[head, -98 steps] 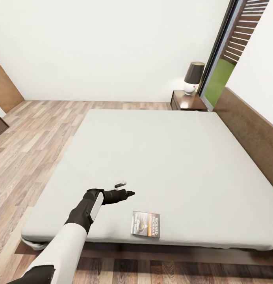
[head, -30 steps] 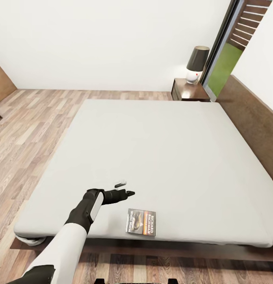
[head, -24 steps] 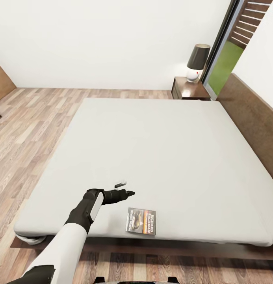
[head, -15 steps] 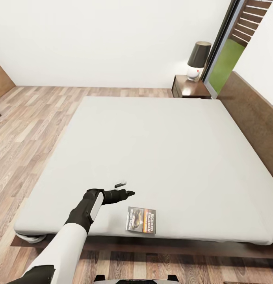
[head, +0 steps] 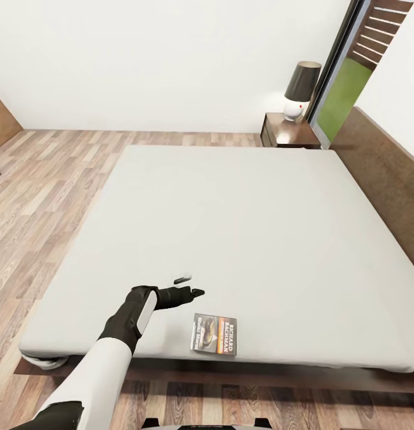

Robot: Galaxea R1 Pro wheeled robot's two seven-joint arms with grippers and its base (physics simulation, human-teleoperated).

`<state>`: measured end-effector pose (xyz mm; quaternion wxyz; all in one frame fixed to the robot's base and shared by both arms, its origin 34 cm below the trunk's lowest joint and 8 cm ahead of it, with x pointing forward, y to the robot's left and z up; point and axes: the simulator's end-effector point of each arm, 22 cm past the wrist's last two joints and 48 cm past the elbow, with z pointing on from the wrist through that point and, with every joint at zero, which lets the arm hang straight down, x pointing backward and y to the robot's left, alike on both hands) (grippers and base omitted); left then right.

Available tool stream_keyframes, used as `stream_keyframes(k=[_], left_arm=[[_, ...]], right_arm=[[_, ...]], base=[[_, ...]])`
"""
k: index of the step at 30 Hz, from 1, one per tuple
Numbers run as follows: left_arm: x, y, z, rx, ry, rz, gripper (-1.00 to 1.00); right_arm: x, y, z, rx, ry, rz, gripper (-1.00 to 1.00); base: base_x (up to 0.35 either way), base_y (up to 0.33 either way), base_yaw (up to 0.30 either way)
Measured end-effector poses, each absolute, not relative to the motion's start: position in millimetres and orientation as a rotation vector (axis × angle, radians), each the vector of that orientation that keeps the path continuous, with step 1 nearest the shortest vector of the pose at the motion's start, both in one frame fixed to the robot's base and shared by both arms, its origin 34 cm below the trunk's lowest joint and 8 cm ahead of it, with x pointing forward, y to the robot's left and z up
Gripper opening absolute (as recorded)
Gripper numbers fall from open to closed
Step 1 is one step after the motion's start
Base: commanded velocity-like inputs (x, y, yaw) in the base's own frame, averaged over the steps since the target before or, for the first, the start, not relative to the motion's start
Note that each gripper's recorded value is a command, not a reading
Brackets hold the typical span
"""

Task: In the bedroom, move the book from the bed onto either nightstand, and place the two sandals side by side next to the bed.

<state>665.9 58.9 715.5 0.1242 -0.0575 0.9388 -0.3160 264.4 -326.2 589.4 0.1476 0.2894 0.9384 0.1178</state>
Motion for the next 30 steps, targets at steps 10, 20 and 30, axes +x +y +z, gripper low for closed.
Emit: stream_keyframes(k=[10,20,30], left_arm=[[670,59,708,-0.167,2.736,-0.921,1.00],[673,59,700,-0.167,2.736,-0.921,1.00],[676,59,690,-0.168,2.736,-0.922,1.00]], right_arm=[[268,-326,582,0.832,2.699,0.339,1.00],[272,-326,573,0.832,2.699,0.339,1.00],[275,-327,564,0.831,2.698,0.338,1.00]], base=[[0.000,0.000,0.000],[0.000,0.000,0.000],[0.000,0.000,0.000]])
